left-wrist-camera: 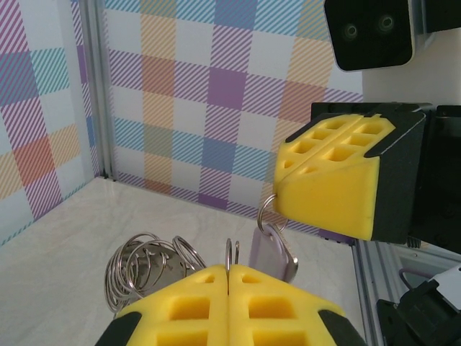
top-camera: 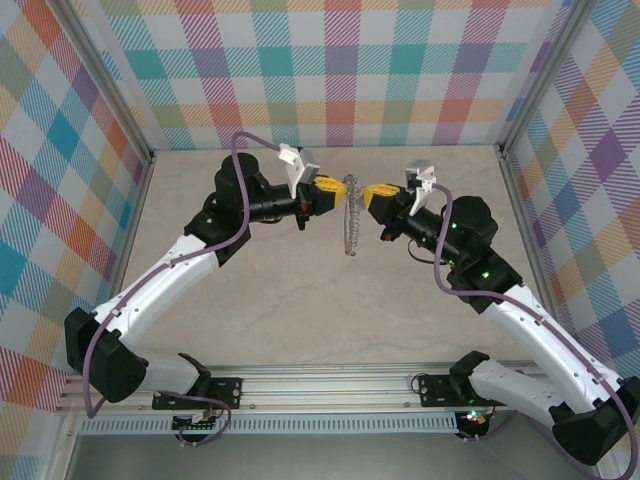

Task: Put the keys on the keyring

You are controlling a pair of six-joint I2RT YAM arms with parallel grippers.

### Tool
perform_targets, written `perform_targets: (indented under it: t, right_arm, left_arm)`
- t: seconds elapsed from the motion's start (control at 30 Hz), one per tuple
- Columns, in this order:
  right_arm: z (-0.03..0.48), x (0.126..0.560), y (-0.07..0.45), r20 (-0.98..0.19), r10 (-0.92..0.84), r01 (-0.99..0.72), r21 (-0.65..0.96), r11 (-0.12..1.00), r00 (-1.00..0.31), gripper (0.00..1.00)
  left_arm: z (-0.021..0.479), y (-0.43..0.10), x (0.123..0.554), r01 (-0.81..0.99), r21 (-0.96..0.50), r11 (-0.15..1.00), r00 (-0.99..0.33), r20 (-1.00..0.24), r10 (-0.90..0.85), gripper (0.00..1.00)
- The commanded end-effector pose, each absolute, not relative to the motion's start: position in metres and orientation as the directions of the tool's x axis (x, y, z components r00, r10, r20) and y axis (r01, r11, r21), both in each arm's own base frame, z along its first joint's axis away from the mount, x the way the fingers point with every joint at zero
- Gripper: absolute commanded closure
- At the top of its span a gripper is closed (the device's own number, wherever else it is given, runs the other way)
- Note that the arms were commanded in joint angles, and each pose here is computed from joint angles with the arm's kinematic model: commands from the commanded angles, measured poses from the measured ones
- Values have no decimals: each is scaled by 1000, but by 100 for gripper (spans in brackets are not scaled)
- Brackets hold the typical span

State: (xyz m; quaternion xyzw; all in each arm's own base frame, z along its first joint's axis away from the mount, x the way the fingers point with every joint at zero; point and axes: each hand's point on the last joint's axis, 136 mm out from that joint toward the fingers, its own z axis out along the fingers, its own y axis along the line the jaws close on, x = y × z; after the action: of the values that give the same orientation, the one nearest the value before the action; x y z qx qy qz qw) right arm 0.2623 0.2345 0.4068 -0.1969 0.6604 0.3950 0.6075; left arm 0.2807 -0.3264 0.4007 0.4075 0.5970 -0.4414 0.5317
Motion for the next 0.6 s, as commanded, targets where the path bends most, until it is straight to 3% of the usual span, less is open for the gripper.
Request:
perform_targets:
  t: [0.0, 0.57]
  right_arm:
    - [418, 260, 237, -962, 234, -769, 254, 586, -139, 100]
    - [426, 264, 249, -958, 249, -799, 258, 543, -140, 100]
  left_arm:
    - [434, -327, 269, 965, -54, 255, -45, -998, -40, 100]
    - [429, -337, 265, 973, -74, 218, -73, -997, -9, 100]
